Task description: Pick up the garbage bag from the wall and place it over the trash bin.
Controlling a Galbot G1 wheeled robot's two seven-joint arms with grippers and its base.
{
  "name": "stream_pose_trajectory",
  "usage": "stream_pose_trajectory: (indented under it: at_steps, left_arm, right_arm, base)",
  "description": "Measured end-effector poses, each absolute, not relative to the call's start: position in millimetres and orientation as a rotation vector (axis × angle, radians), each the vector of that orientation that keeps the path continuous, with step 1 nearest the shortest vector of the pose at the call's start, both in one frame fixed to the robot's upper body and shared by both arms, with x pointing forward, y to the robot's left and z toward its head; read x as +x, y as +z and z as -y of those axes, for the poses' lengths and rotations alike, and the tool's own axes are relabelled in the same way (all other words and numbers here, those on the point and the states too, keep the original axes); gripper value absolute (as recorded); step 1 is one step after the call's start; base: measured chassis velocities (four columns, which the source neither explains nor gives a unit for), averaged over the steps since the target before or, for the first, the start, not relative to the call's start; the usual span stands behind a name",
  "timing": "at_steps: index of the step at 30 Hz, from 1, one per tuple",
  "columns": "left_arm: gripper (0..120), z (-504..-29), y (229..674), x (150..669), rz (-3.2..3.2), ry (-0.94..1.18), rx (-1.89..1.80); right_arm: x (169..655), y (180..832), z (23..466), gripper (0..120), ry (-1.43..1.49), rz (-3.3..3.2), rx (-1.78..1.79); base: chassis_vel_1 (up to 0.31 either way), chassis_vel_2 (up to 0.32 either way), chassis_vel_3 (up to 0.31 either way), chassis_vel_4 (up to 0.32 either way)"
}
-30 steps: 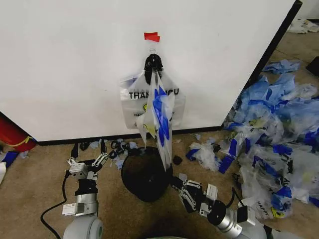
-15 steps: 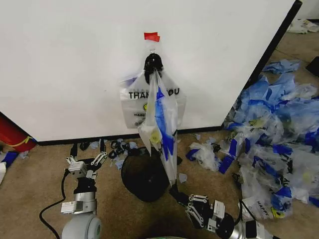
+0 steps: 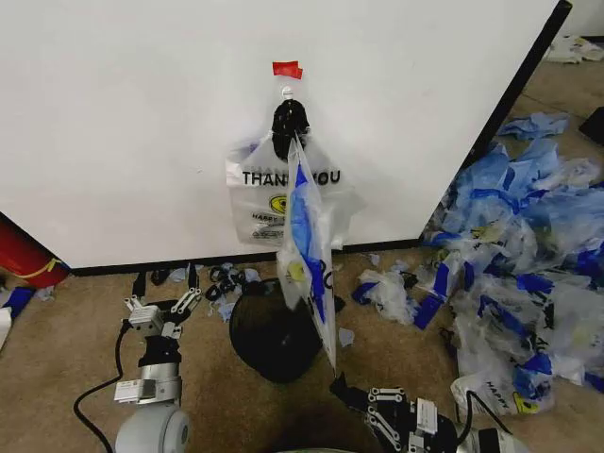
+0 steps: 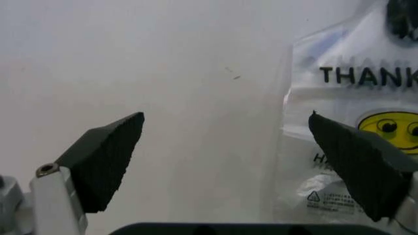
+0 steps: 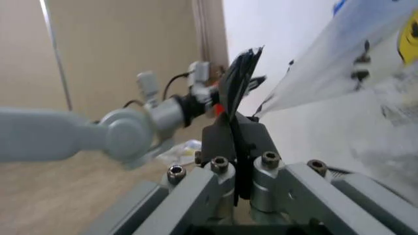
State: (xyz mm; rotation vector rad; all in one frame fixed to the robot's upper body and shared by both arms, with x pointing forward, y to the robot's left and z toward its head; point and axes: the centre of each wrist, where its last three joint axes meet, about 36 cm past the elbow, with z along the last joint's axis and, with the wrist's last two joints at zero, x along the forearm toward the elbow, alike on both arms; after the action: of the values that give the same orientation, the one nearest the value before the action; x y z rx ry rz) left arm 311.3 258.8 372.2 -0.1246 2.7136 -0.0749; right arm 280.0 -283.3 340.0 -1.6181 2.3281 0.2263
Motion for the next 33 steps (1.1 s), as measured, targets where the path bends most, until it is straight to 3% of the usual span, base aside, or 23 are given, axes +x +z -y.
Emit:
stream_pose_trajectory:
  at_steps: [20, 28, 33]
  left_arm:
    - [100, -254, 392, 310, -2.704, -0.136, -0.091]
    - [99, -245, 457, 298, -2.671, -0.352, 0.037]
    - [98, -235, 508, 286, -2.691, -0.608, 0.243]
  right_arm:
    - [372, 373, 247, 0, 0.25, -2.36, -1.371]
    - [396, 370, 231, 0, 0.25, -2.378, -1.359]
    - [396, 372, 219, 0, 0.277, -2.384, -1.376]
  base:
    - [0.0, 0.0, 0.0, 0.0]
    - [0.0, 0.0, 0.0, 0.0]
    - [0.0, 0.0, 0.0, 0.0]
